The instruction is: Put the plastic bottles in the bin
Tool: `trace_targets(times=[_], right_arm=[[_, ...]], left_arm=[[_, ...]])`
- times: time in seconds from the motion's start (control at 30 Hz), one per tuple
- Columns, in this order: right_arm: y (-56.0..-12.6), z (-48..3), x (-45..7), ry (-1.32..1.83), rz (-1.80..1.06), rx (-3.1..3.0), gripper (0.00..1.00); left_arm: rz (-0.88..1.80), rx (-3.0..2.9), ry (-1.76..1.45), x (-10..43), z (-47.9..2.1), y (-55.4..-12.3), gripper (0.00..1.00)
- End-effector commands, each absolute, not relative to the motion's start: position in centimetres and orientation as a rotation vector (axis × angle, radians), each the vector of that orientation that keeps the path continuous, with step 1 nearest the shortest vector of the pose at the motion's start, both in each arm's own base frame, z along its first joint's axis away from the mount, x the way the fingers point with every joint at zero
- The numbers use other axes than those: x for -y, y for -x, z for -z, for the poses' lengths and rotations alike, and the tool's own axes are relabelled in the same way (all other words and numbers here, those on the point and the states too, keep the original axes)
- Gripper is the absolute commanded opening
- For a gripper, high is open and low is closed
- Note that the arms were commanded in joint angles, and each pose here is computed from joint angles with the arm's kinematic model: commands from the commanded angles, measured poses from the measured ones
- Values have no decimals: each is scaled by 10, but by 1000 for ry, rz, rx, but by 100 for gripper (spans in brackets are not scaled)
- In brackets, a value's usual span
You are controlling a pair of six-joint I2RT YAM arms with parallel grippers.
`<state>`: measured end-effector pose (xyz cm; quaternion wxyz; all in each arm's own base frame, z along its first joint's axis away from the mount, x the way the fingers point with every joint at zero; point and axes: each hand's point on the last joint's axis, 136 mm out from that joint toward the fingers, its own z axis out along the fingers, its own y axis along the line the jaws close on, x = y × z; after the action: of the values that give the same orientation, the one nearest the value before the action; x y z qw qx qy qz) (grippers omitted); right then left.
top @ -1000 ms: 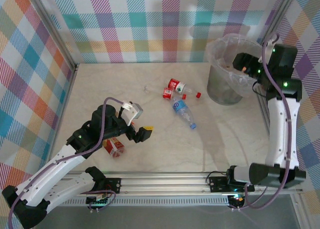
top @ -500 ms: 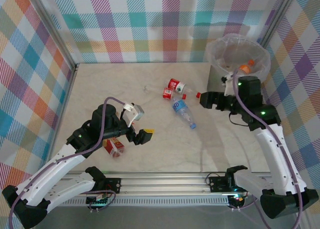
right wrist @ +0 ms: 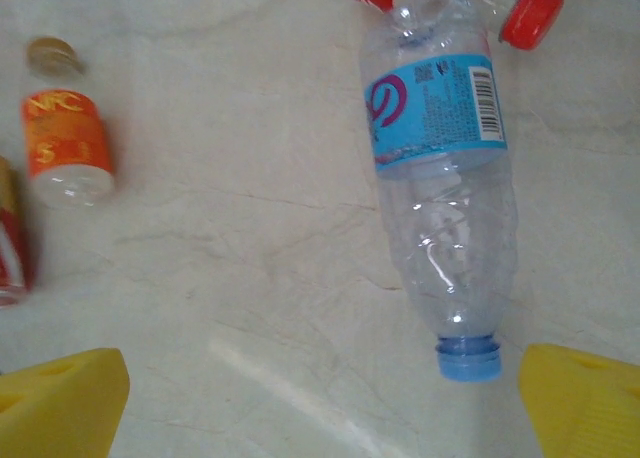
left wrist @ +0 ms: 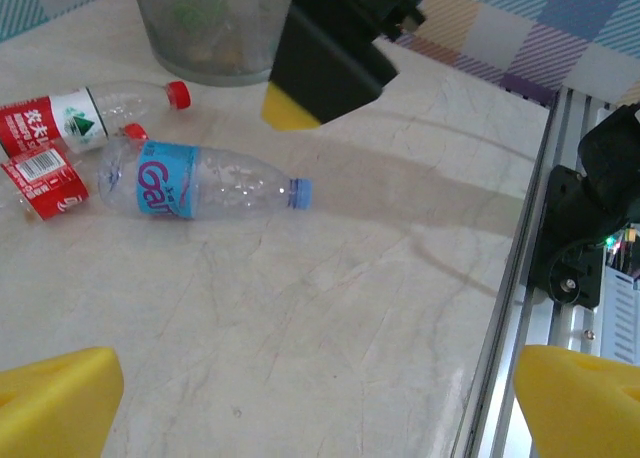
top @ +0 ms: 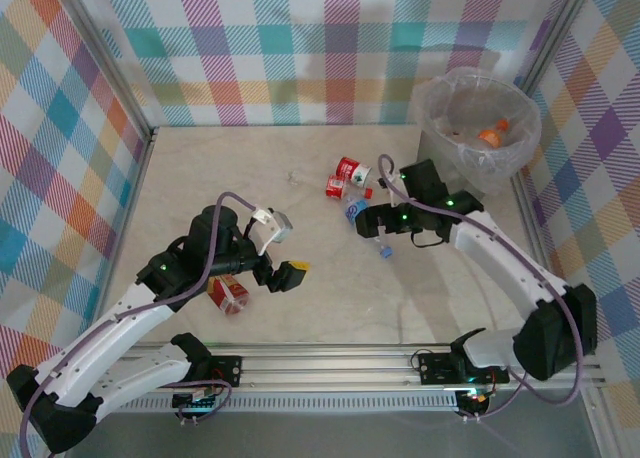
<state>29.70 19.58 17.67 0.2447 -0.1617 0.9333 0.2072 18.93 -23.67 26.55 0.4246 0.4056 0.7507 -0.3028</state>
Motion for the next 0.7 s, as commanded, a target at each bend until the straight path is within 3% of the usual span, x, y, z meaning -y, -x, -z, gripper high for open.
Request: trace_targets(times=[0.0,0.3,0.67], right_arm=[[-321,-171,-199,498,-475,-2515,100],[-358,-115,-200,534,-302,-2637,100],[-377,-81,-206,579,-237,-2687,90]], left_arm=[[742,-1868,-1020,235,-275,-191,100],[766,-1846,-1017,236,-279,-188,100],[760,-1851,-1014,236,-277,-189,100]])
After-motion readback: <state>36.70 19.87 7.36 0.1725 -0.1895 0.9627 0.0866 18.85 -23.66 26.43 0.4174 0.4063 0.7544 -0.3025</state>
